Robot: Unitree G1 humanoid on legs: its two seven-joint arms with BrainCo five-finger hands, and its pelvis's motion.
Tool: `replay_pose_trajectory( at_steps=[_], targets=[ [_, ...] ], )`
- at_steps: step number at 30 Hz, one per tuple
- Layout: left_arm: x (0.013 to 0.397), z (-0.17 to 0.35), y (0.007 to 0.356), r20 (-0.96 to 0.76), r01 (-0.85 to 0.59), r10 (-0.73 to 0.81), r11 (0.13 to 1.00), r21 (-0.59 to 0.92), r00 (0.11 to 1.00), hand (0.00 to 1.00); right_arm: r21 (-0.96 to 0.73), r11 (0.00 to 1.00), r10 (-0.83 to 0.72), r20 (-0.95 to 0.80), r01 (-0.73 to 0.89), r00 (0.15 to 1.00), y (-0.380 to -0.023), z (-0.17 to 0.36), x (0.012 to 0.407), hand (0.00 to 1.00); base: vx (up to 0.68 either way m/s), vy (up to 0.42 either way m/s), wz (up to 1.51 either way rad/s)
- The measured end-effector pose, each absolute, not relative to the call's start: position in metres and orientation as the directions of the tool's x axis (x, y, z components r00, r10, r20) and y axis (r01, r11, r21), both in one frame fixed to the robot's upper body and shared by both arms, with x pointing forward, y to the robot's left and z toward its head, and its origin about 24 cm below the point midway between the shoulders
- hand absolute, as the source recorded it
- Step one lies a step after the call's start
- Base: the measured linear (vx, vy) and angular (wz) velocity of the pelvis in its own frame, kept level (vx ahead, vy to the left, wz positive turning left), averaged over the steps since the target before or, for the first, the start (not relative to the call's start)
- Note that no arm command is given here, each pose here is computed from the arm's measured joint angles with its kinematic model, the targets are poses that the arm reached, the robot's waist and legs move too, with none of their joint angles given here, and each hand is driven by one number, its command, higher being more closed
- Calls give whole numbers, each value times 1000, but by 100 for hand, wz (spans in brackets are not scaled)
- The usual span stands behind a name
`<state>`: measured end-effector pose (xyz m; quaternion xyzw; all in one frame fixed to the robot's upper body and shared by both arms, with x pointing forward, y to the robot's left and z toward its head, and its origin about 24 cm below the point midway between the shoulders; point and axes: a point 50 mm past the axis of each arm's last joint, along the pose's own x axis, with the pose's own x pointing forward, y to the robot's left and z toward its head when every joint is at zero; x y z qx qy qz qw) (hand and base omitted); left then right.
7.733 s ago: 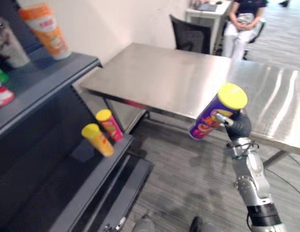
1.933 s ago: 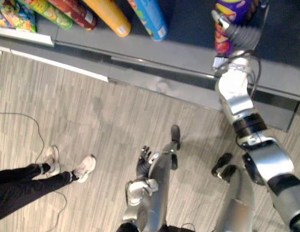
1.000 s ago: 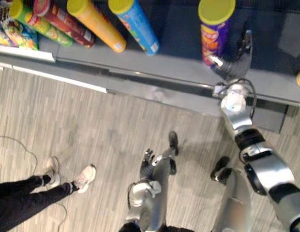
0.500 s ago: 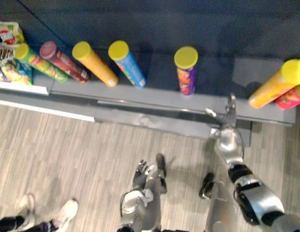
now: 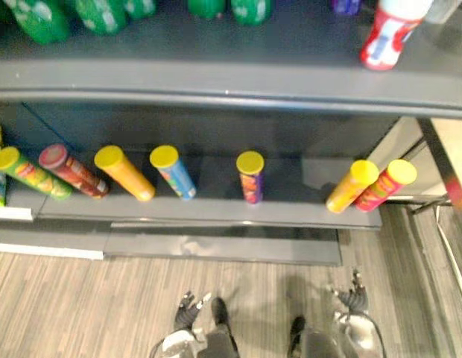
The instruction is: Put the gum and the chips on the shelf.
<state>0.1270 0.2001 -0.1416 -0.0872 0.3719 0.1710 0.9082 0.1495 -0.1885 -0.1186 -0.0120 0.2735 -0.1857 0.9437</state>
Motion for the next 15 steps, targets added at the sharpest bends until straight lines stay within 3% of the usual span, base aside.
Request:
replay_pose_trajectory(
  at_steps=[3, 15],
  targets=[
    [106, -148, 206, -745, -415, 271, 910, -9, 610, 0, -121, 947, -305, -623, 297, 720, -185, -136, 119, 0, 37, 3, -1],
    [75, -163, 204, -854, -629, 269, 773, -84, 445, 0, -32, 841, -353, -788, 539, 504, -196, -156, 89, 0, 6, 4, -9]
  ],
)
